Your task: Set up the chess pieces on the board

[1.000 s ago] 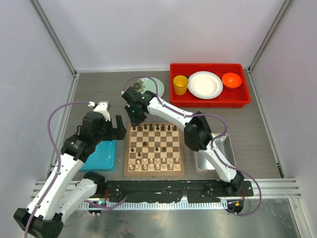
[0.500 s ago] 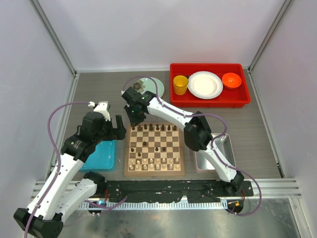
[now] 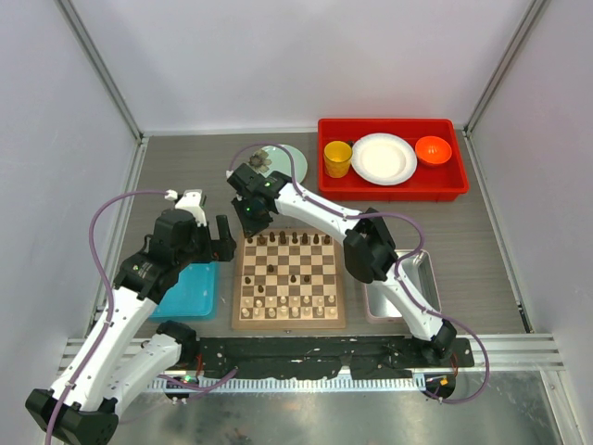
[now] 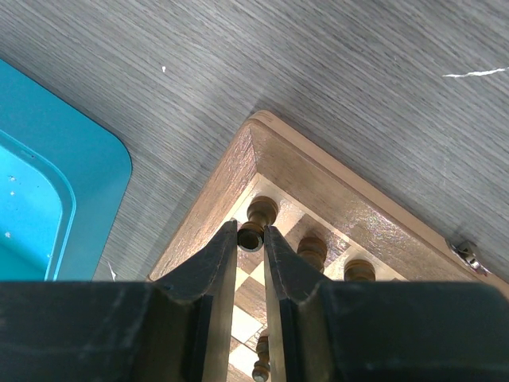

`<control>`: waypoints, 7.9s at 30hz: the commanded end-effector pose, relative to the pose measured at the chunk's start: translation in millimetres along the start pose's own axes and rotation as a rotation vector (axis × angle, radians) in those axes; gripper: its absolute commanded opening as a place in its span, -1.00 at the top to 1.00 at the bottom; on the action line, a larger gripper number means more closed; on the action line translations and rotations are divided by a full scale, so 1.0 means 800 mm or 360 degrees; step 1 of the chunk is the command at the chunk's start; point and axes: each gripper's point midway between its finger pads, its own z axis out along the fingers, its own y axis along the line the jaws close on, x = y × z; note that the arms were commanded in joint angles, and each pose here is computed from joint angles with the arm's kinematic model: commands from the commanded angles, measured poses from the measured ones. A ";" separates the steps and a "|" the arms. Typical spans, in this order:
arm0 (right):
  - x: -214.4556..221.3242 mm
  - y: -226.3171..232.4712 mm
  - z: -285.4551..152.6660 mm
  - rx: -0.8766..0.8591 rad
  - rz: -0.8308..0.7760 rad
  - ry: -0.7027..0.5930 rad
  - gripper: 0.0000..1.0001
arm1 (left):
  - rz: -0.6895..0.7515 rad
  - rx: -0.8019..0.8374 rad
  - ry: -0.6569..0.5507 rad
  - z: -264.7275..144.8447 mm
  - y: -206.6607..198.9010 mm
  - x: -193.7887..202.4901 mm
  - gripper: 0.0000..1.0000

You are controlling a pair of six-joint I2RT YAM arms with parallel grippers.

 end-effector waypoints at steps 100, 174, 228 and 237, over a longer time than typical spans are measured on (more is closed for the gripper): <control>-0.025 0.021 -0.038 -0.0169 0.0029 -0.0100 0.33 | -0.0009 0.0032 -0.0070 0.002 -0.006 -0.014 -0.99; -0.028 -0.008 -0.083 -0.0007 0.0024 -0.0181 0.40 | -0.0010 0.0022 -0.0079 0.002 -0.004 -0.015 -0.99; -0.002 -0.018 -0.043 0.0186 0.0277 -0.0075 0.42 | -0.0015 0.0019 -0.0100 -0.002 -0.004 -0.018 -0.99; -0.001 -0.022 -0.040 0.0203 0.0271 -0.0070 0.44 | -0.0015 0.0021 -0.0097 -0.002 -0.004 -0.017 -0.99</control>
